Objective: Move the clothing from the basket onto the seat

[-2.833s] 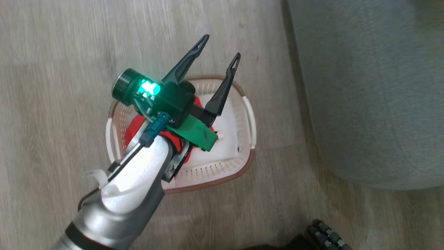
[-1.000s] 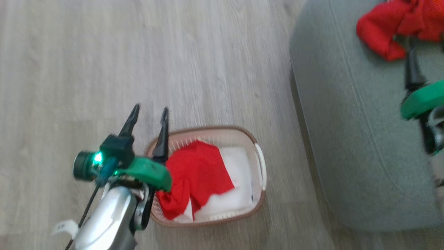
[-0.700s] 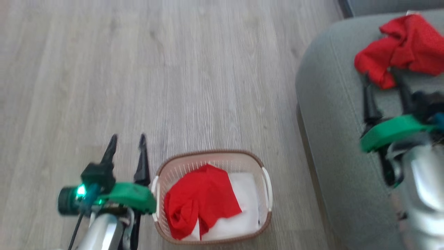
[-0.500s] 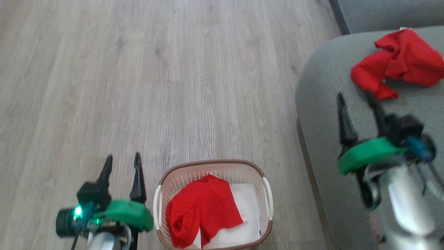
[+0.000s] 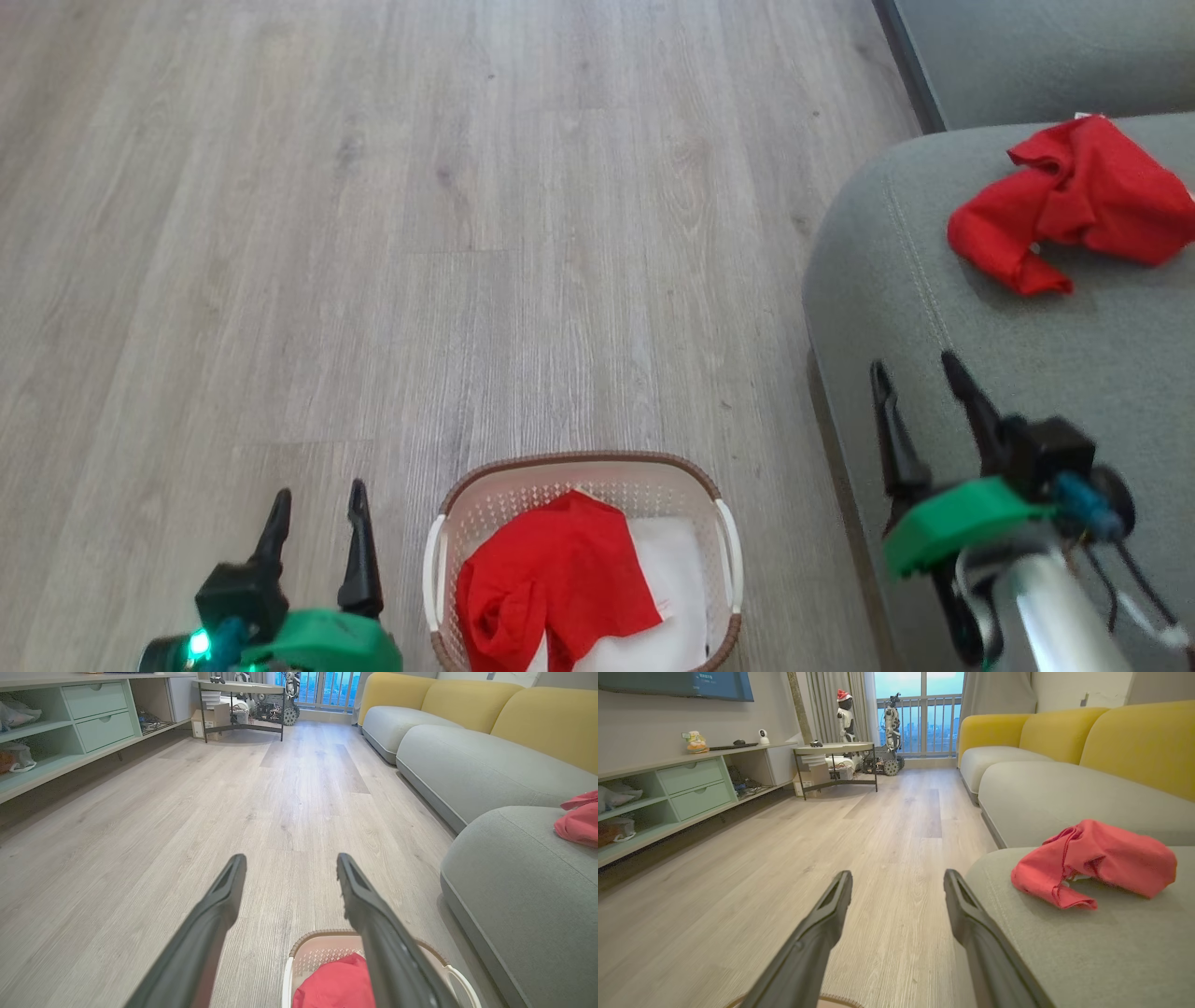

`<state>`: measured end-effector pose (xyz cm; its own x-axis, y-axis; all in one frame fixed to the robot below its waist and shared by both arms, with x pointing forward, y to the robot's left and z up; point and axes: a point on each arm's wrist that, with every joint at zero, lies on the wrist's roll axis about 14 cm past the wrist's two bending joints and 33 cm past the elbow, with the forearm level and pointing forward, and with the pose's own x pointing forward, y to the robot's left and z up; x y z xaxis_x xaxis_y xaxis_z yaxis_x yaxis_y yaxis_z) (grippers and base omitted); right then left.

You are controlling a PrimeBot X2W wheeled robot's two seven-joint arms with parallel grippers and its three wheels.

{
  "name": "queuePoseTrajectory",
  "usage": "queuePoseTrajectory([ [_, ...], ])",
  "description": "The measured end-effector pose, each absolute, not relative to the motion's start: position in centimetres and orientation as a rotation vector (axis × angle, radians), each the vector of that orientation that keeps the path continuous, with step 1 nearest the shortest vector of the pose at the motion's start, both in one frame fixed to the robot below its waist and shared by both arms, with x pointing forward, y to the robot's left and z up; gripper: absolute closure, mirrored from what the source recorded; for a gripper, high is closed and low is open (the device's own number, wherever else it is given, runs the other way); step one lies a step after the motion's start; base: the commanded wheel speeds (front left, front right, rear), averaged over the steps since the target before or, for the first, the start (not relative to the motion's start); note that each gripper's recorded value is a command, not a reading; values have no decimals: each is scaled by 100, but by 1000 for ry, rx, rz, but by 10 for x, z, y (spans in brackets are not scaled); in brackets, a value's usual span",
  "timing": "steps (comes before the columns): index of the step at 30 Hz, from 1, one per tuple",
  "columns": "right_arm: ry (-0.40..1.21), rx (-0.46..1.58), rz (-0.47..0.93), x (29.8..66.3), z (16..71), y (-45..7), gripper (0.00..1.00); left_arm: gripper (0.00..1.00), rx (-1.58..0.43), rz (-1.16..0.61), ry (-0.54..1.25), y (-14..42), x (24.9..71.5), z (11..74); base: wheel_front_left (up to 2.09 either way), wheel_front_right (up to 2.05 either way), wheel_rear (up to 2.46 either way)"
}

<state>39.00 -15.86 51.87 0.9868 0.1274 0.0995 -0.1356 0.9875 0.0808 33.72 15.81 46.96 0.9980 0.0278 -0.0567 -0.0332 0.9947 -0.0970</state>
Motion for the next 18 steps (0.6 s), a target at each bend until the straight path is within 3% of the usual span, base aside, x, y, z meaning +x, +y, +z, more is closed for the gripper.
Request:
queuePoseTrajectory([
  [7,-2,130,141,371,487,-152,0,0,-108,45,67,164,326,465,0,0,0],
  [18,18,143,147,370,481,-148,0,0,-104,51,80,168,323,459,0,0,0],
])
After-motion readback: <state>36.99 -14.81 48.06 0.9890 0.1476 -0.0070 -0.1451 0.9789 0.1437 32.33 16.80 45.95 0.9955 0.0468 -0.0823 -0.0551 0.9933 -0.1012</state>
